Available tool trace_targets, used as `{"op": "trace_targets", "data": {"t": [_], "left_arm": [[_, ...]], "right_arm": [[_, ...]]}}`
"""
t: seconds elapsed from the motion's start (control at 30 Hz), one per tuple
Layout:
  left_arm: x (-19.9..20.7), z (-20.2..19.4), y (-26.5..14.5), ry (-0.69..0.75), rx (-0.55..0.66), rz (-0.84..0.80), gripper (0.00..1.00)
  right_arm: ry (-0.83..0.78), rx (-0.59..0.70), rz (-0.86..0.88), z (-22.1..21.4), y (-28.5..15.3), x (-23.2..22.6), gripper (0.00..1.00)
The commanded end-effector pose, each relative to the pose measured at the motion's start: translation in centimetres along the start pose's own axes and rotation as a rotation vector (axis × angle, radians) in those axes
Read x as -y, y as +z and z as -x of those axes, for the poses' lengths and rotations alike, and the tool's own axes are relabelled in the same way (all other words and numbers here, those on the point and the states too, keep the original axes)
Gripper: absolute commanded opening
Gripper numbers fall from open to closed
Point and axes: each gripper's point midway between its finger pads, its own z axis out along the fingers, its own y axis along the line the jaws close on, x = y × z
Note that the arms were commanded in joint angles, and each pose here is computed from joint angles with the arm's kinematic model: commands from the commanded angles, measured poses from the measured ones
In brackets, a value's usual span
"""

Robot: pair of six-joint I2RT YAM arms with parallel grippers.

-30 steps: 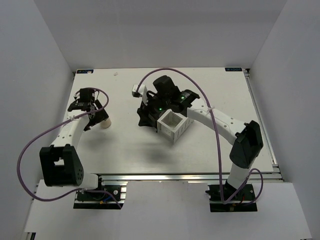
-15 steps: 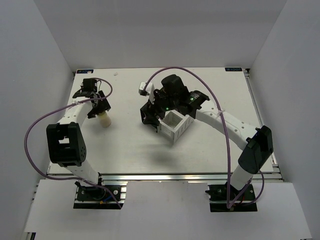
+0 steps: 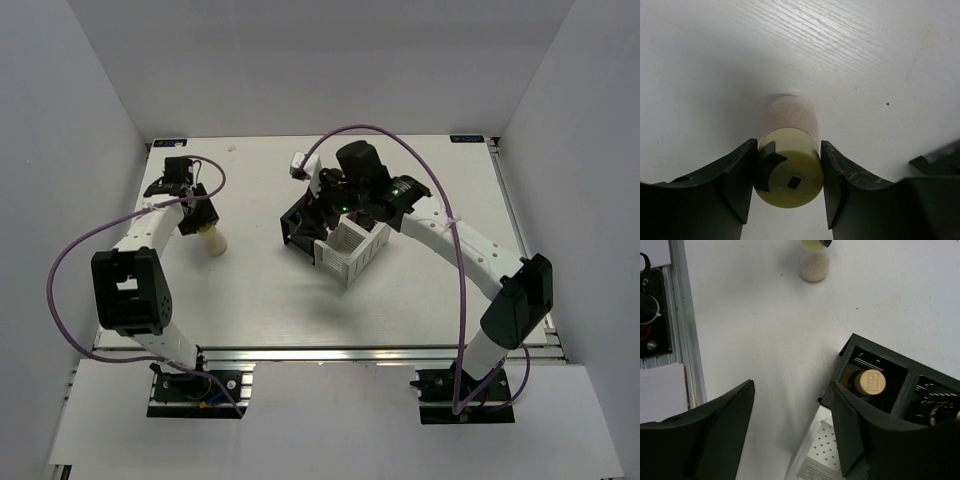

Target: Organize the condiment bottles

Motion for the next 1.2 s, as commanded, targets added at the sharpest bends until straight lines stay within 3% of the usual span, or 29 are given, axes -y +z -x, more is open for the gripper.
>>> {"op": "trace_targets", "data": {"t": [0.0,0.03,0.07,0.1,0.13,0.17,0.37,0.53,0.63,0.73,0.87,1.17], "left_arm": [[1.8,1.5,-4.8,0.002,0.077,-0.136,0.10],[2.3,1.4,-5.6,0.007,0.080,-0.163,0.07],[3.0,1.2,-6.6,0.011,0.084,-0.197,0.03],[4.2,0.9,-8.7,0.035,0.106,-0.245,0.00],[5.1,0.2,-9.7,0.052,0.109,-0.278,0.00],[5.9,-0.1,-11.0,0.062,0.125,-0.314,0.00],[12.2,-3.6,-21.7,0.171,0.229,-0.644,0.00],[17.8,-7.3,-28.0,0.304,0.198,-0.875,0.00],[21.4,-9.2,-30.1,0.415,0.162,-0.910,0.00],[24.7,-10.8,-30.3,0.523,0.140,-0.898,0.00],[28.2,-12.3,-27.3,0.606,0.099,-0.865,0.00],[30.7,-11.2,-22.4,0.686,0.138,-0.723,0.00]], "right_arm": [[-0.035,0.109,-0.029,3.9,-3.0,0.3,0.66],[-0.030,0.124,-0.027,4.4,-3.5,0.3,0.58],[-0.022,0.154,-0.024,5.3,-4.5,0.8,0.36],[0.006,0.178,-0.025,6.0,-5.4,0.9,0.23],[0.021,0.209,-0.033,6.7,-6.7,1.7,0.03],[0.040,0.224,-0.037,7.0,-7.3,2.1,0.00],[0.131,0.342,-0.171,8.6,-13.9,6.4,0.00],[0.136,0.410,-0.313,8.3,-18.1,9.5,0.00],[0.179,0.430,-0.380,7.2,-20.0,11.0,0.00],[0.228,0.437,-0.421,5.7,-21.5,12.2,0.00],[0.258,0.429,-0.454,3.9,-22.3,12.3,0.00],[0.280,0.407,-0.489,1.0,-23.1,11.0,0.00]]}}
